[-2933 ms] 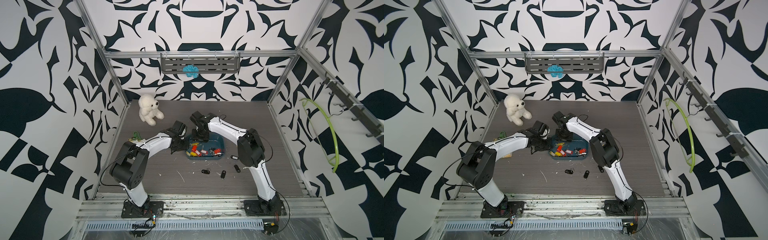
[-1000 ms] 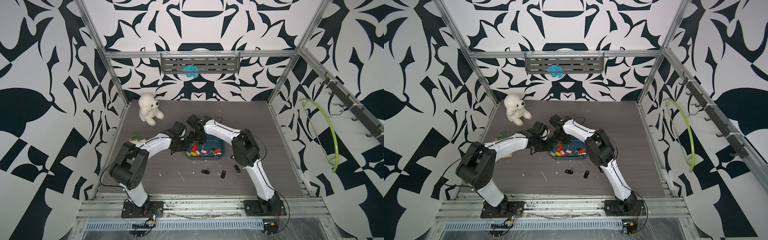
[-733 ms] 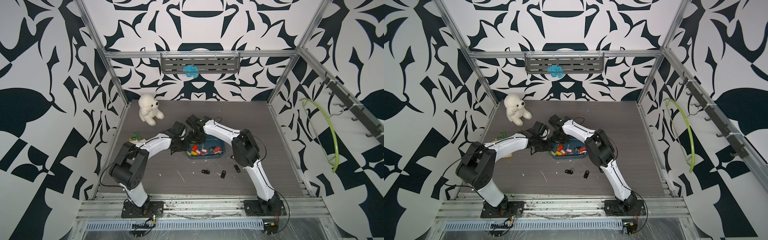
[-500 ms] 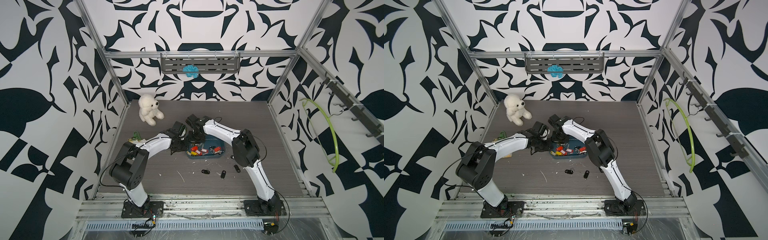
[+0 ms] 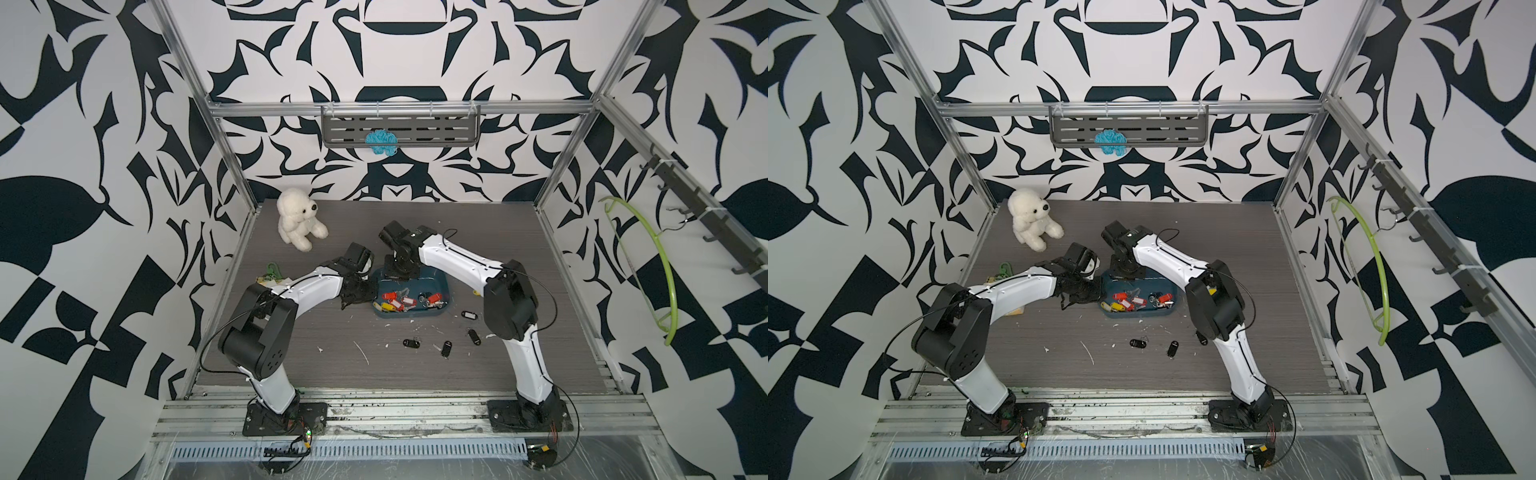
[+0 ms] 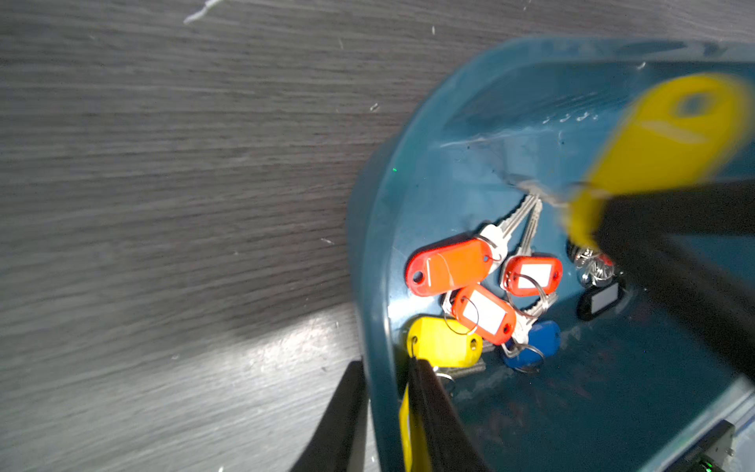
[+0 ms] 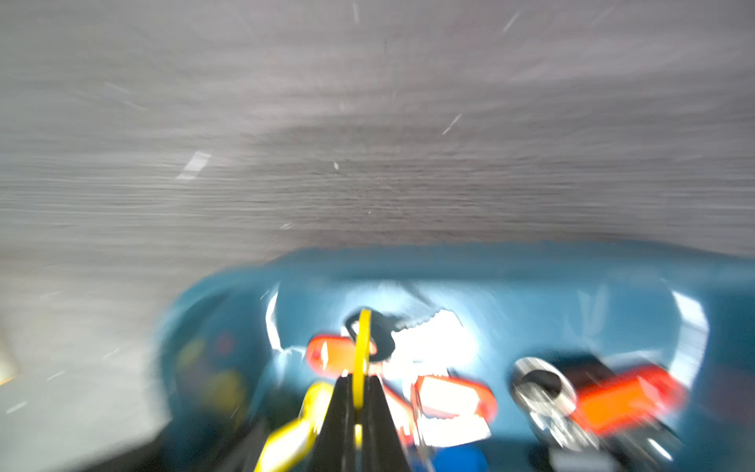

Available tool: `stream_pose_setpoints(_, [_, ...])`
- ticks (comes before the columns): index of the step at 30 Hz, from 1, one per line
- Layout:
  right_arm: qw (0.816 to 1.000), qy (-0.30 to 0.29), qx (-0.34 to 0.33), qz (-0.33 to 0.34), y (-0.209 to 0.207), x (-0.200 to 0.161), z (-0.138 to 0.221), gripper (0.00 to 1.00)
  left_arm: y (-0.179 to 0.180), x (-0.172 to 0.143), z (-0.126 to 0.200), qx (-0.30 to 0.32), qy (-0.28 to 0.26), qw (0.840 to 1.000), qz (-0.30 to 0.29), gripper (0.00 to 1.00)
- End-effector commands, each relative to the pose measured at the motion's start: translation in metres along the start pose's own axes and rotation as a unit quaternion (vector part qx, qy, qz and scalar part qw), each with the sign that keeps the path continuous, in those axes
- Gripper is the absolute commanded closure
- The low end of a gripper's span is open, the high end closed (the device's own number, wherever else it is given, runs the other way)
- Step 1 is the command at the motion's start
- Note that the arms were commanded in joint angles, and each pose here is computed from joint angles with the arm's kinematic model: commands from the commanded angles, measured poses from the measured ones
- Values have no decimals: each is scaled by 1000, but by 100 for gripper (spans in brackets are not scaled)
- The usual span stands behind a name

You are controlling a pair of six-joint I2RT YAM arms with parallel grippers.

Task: Take the keys out of the storage box
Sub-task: Pick up the key from the storage box, then place the key at the center of the board.

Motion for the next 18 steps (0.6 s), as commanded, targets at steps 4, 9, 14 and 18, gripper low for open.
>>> stream_pose_setpoints(4, [997, -66, 26, -7, -11, 19, 80, 100, -5, -4, 6, -8, 0, 1000, -5, 77])
stream_pose_setpoints(9, [994, -98, 10, -37, -54, 39, 115, 100, -6, -2, 8, -8, -3, 1000, -6, 77])
stream_pose_setpoints(14, [990, -102, -39, -89, -128, 54, 113, 100, -7, -1, 7, -7, -3, 1000, -7, 77])
stream_pose_setpoints(18, [986, -96, -67, -123, -177, 57, 101, 100, -6, -1, 7, -6, -4, 1000, -7, 77])
Point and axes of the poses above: each gripper's point midway between its finger pads, its own z axis back along the fingers, its own y axis along the line the jaws close on, x = y × z, the point moved 1 cm from there along z, back along the fingers, and after that the axes turned 4 degrees about -z, right-handed, at the moved point
